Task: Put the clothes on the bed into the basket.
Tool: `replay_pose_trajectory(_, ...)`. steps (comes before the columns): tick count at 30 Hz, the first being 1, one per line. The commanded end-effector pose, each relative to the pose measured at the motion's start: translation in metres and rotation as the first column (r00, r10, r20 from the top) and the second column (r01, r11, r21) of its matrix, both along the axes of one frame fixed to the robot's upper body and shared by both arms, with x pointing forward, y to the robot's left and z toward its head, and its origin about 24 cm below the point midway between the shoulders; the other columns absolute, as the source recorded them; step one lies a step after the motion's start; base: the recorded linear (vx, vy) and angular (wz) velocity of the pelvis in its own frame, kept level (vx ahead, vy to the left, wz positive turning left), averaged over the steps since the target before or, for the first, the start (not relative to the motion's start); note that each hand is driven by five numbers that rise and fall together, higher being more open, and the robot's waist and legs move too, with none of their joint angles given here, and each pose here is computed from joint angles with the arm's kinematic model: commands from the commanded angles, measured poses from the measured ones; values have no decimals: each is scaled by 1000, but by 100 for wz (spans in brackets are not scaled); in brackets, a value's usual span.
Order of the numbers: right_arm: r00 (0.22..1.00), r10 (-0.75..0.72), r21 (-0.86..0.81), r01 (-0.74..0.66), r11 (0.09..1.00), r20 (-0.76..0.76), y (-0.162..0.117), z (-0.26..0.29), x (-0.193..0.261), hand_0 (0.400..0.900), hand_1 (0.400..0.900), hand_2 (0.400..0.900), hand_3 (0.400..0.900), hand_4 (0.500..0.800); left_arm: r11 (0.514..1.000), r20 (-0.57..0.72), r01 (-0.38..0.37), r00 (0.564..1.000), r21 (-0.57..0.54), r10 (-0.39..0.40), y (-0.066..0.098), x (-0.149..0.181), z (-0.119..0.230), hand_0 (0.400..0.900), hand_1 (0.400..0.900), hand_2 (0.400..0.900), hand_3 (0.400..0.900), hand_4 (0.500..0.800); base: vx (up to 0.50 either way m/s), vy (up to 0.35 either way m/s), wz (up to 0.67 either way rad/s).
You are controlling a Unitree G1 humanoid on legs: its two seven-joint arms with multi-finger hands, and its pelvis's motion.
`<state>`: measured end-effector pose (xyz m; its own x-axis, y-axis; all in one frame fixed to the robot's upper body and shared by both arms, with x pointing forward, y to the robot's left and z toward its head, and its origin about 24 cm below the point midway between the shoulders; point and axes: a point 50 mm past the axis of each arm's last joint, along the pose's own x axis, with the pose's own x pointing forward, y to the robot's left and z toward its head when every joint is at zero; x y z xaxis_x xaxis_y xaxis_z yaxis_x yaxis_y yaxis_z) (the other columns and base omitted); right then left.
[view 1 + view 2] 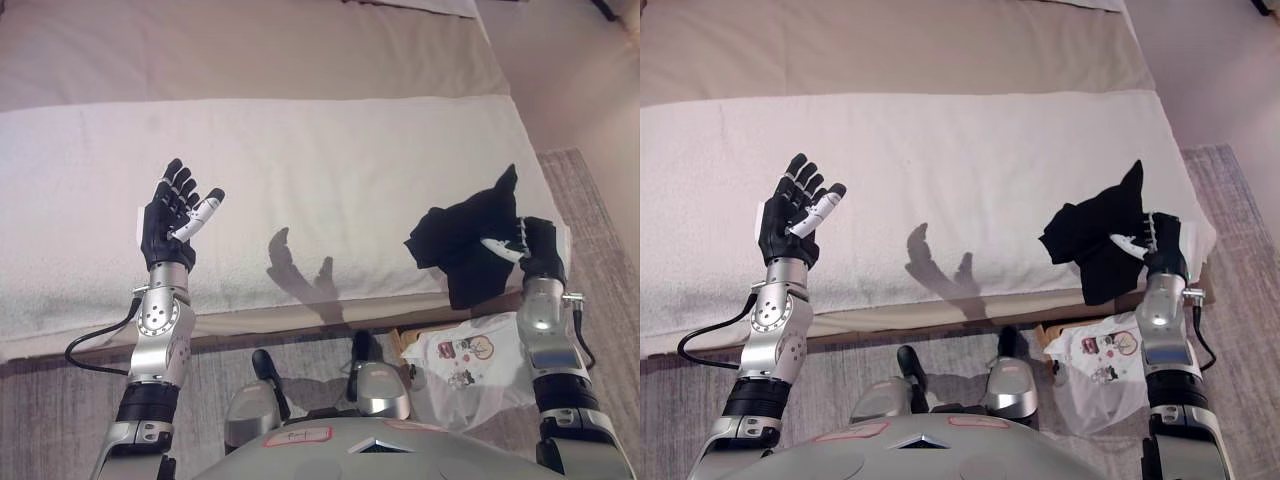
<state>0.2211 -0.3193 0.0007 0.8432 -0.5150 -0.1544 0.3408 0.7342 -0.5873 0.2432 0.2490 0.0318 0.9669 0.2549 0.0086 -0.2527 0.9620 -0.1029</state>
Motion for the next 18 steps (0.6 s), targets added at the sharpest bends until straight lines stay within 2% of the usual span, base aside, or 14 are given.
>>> replay_pose_trajectory(1,970,-106,-90,128,988,220,-37,50,7,400,400,400,400,500,997,194,24,980,69,-37,-1,20,39,900,900,900,900,800,-4,42,-18)
replay_pose_trajectory(18,938,-330,-65,338,939,111,-73,23,-57,400,400,400,400,500,996,214,25,976,90,-44,1,28,46,900,900,900,900,800,10,23,-15)
